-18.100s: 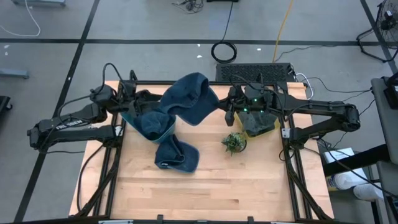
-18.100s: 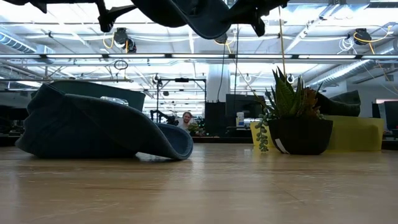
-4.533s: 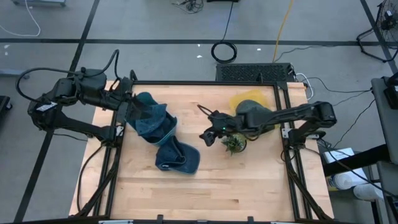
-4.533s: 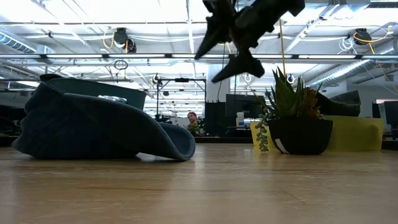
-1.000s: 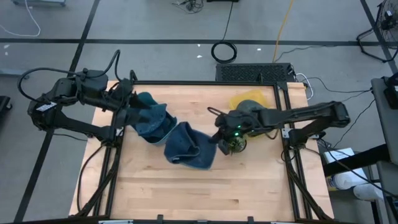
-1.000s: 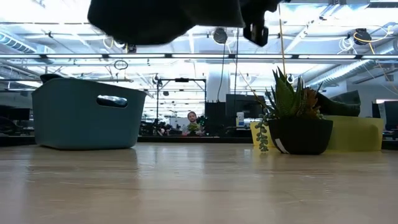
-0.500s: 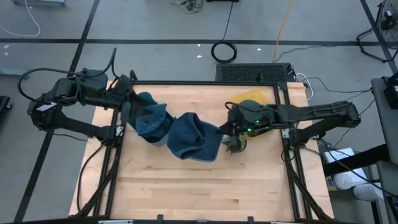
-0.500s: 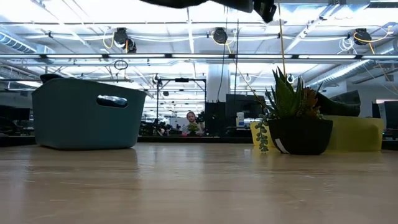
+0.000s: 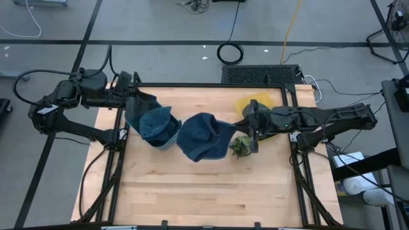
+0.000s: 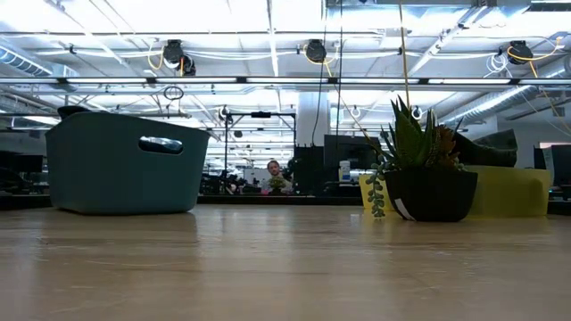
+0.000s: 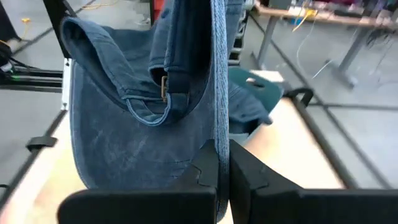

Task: Pick & Place hat
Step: Put the blue cap into the blue bin

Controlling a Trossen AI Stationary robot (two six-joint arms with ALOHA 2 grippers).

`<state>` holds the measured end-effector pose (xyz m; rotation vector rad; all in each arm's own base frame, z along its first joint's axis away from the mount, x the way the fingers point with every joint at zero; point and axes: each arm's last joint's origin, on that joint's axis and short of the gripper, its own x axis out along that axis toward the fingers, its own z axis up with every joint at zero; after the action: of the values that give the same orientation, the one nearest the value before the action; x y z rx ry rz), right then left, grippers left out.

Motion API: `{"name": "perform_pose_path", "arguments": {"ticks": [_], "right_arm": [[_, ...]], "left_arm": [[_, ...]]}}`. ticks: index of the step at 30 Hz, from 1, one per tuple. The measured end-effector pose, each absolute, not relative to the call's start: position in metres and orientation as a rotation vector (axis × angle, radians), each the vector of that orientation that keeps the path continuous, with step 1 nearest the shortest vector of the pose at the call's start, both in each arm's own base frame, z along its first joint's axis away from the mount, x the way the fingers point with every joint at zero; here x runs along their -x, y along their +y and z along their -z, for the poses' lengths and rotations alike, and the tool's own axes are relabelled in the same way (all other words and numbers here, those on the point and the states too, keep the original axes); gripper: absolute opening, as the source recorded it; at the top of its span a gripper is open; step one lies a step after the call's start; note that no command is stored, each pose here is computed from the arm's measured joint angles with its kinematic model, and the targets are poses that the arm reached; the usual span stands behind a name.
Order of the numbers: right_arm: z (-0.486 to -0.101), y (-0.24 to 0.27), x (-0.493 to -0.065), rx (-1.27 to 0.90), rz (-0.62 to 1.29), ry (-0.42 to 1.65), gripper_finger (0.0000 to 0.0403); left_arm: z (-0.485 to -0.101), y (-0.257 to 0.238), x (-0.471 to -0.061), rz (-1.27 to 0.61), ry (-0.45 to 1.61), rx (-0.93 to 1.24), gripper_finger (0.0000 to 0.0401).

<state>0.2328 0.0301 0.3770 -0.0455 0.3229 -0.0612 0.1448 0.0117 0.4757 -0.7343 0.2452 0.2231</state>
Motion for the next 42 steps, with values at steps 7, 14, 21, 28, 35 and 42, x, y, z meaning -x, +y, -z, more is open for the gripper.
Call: {"name": "perform_pose_path", "arguments": {"ticks": [7, 14, 21, 28, 35, 42], "right_arm": [[-0.393, 0.031, -0.225, 0.17, 0.056, 0.197, 0.0], [-0.422, 0.03, -0.22, 0.243, 0.06, 0.098, 0.0], [-0.451, 0.023, -0.207, 0.303, 0.153, 0.085, 0.0], [-0.469, 0.015, -0.206, 0.34, 0.183, 0.103, 0.0], [-0.465, 0.015, -0.223, 0.352, 0.183, 0.176, 0.0], [-0.455, 0.017, -0.232, 0.311, 0.166, 0.246, 0.0]], "left_arm": [[-0.475, 0.012, -0.147, -0.233, 0.247, 0.738, 0.0351], [-0.482, 0.013, -0.165, -0.18, 0.169, 0.682, 0.0351], [-0.491, 0.011, -0.183, -0.082, 0.076, 0.508, 0.0351], [-0.498, 0.0, -0.202, 0.091, 0.008, 0.369, 0.0351], [-0.492, -0.007, -0.23, 0.121, -0.004, 0.314, 0.0351], [-0.48, -0.008, -0.247, 0.121, 0.067, 0.351, 0.0351]]}}
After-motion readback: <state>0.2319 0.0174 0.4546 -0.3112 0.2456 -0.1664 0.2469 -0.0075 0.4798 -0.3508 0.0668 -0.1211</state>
